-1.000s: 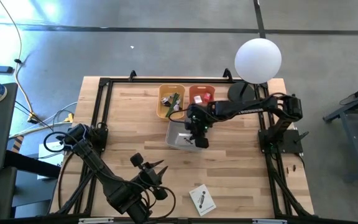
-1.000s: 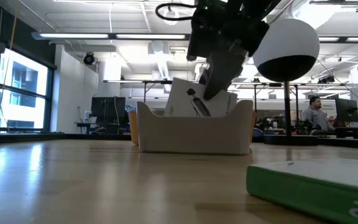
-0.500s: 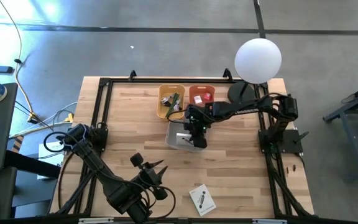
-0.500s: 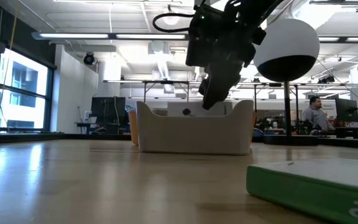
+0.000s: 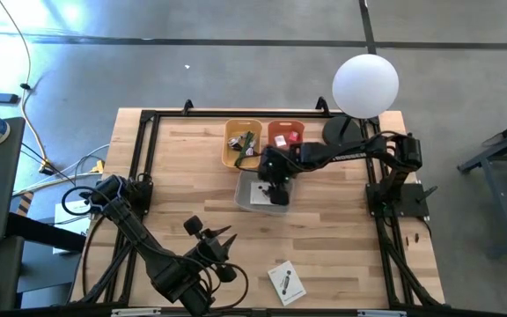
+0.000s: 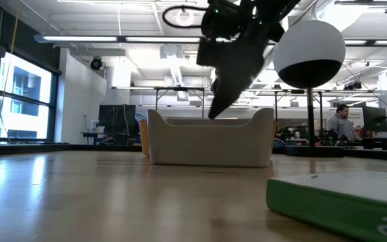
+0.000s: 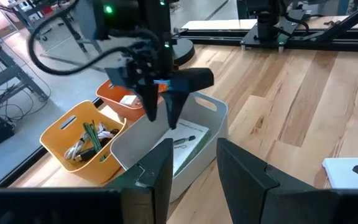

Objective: Pick and place items into bin
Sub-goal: Put the card reader box into the gray bin

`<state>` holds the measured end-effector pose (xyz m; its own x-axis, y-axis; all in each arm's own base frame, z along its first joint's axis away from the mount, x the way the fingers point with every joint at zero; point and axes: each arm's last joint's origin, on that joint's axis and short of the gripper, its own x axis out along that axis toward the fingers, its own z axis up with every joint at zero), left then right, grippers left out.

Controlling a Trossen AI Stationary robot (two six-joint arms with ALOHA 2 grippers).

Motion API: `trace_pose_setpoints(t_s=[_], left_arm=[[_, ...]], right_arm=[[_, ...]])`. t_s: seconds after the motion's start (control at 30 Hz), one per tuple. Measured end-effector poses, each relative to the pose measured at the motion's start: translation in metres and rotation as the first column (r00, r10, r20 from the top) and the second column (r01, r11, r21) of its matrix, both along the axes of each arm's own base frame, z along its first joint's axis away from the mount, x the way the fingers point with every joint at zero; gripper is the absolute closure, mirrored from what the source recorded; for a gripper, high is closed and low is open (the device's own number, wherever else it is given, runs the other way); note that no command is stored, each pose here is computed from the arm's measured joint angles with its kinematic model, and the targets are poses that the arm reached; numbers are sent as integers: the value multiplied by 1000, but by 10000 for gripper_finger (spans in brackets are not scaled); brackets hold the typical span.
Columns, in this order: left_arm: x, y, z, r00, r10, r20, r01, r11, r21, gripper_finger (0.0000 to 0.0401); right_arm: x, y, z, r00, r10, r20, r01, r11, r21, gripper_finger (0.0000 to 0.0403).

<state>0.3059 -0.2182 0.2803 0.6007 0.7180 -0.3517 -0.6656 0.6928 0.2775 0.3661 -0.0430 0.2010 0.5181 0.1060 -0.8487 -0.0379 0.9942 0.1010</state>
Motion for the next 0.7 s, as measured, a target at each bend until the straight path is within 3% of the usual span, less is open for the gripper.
trace_pose_setpoints(t_s=[0.23, 0.37, 0.5, 0.7], left_arm=[[0, 0, 0, 1000, 2, 4, -2, 1000, -4, 288], [0, -1, -1, 1000, 1, -12, -2, 1000, -31, 288], [1, -2, -2, 997, -26, -74, 22, 998, -50, 288], [5, -7, -3, 988, -89, -128, 80, 994, -71, 288]], right_arm=[[8, -1, 21, 999, 10, 38, -9, 1000, -11, 171], [8, 2, 35, 999, 34, 3, -34, 997, 62, 171], [5, 13, 52, 996, 82, -32, -78, 990, 114, 171], [-9, 38, 86, 993, 118, 29, -121, 985, 123, 171]])
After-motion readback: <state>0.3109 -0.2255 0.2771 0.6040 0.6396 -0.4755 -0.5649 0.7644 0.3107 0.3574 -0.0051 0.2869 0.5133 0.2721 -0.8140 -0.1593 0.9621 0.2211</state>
